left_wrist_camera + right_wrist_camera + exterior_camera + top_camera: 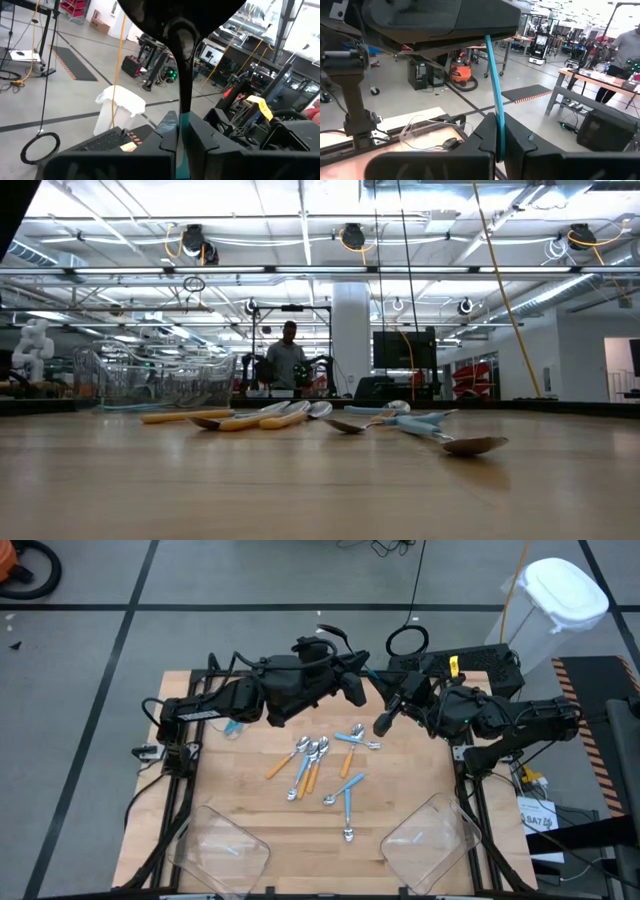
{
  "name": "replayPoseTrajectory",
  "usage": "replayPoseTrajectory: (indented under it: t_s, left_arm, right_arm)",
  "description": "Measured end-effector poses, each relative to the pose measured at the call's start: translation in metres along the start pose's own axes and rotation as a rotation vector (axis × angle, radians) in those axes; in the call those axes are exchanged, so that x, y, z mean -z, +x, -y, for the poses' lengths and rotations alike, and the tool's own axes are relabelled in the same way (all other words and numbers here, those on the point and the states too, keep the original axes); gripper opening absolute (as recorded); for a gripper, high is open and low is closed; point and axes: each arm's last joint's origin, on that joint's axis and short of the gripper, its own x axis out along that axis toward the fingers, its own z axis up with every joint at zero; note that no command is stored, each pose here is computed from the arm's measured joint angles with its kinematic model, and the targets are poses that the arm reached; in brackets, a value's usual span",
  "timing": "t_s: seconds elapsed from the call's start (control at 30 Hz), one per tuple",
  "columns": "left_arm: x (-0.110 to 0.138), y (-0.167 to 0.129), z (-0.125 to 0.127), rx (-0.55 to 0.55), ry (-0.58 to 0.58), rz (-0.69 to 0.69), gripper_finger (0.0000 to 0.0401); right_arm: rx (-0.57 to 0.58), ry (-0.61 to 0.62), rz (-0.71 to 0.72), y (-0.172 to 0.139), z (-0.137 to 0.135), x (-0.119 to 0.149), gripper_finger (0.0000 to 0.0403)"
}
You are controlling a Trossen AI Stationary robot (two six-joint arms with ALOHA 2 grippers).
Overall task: Sort silverware by color (type)
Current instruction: Put the blue spoon into the top left transparent bin
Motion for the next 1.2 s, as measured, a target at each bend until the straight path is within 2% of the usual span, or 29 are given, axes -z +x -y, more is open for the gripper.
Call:
replayPoseTrajectory:
  t_s: [0.17, 0.5, 0.7, 1.0, 1.2]
  left_arm:
    - [-0.001, 0.002, -0.002, -0.005, 0.008, 0.001, 0.0013]
    - [-0.01, 0.0, -0.012, -0.005, 0.051, -0.031, 0.0013]
    - [-0.018, -0.002, -0.026, -0.023, 0.068, -0.09, 0.0013]
    - [-0.034, -0.013, -0.065, -0.145, 0.172, -0.259, 0.0013]
    - [-0.041, -0.02, -0.099, -0.232, 0.212, -0.43, 0.0013]
  right_arm:
    - [-0.003, 0.003, -0.005, 0.0, 0.0, 0.001, 0.0011]
    - [-0.005, 0.025, -0.048, -0.005, 0.006, 0.005, 0.0074]
    - [-0.04, 0.044, -0.098, -0.011, 0.016, 0.009, 0.0093]
    - [-0.201, 0.08, -0.231, -0.025, 0.033, 0.018, 0.0095]
    - [-0.278, 0.08, -0.27, -0.036, 0.043, 0.019, 0.0096]
